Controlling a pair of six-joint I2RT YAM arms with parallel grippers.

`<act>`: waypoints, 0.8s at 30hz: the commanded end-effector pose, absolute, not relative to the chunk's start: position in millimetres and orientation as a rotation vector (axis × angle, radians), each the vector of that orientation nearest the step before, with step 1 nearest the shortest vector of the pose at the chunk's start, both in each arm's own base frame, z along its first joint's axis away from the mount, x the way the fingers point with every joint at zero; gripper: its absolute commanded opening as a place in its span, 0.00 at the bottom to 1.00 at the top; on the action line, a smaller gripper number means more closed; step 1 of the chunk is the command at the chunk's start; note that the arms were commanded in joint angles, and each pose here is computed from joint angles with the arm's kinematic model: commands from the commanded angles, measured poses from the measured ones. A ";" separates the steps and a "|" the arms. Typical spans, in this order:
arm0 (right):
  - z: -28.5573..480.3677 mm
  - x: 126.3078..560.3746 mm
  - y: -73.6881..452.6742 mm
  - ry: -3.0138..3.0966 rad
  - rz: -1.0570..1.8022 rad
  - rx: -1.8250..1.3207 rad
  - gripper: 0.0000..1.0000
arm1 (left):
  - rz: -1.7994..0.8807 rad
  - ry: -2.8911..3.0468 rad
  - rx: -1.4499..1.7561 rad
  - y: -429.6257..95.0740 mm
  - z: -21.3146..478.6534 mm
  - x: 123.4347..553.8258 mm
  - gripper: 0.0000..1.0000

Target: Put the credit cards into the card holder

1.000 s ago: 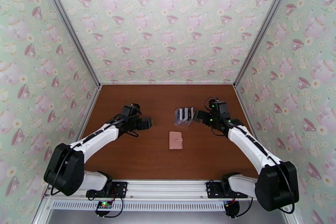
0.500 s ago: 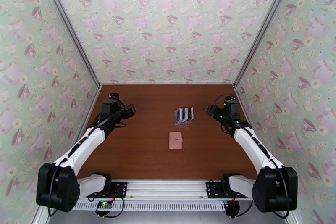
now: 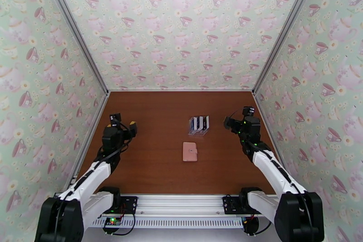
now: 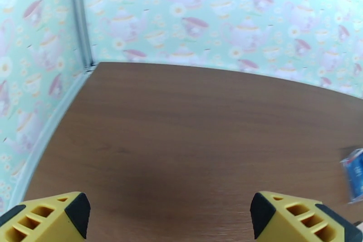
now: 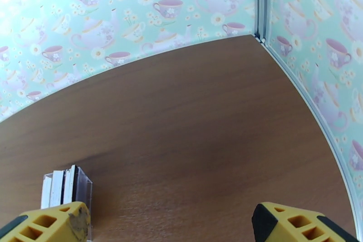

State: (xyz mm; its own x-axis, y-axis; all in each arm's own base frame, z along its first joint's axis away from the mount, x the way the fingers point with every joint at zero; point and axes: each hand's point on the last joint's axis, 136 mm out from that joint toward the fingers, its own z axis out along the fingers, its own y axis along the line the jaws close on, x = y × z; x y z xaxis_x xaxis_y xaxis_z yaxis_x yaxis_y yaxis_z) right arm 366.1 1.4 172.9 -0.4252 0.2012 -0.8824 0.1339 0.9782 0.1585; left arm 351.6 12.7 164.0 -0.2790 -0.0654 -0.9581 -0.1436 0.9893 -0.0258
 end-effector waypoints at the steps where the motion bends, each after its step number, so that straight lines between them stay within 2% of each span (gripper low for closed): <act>1: 174.0 370.4 0.2 1.971 0.048 0.194 1.00 | 0.105 1.757 -0.136 19.1 180.6 367.8 1.00; 8: 171.1 369.1 -1.5 1.942 0.006 0.144 1.00 | 0.077 1.785 -0.110 14.0 146.6 381.4 1.00; 24: 157.6 376.2 -0.2 1.894 -0.040 0.061 1.00 | -0.053 1.781 0.071 -13.2 113.4 394.1 1.00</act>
State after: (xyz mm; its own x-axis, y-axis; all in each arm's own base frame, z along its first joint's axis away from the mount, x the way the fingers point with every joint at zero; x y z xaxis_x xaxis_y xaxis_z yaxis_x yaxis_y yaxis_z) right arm 372.5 1.6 158.6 -0.3428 0.0518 -0.9380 0.0646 0.9974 0.0314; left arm 389.0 -5.4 103.4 -0.2490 -0.0012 -0.9685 0.0156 0.9999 -0.0053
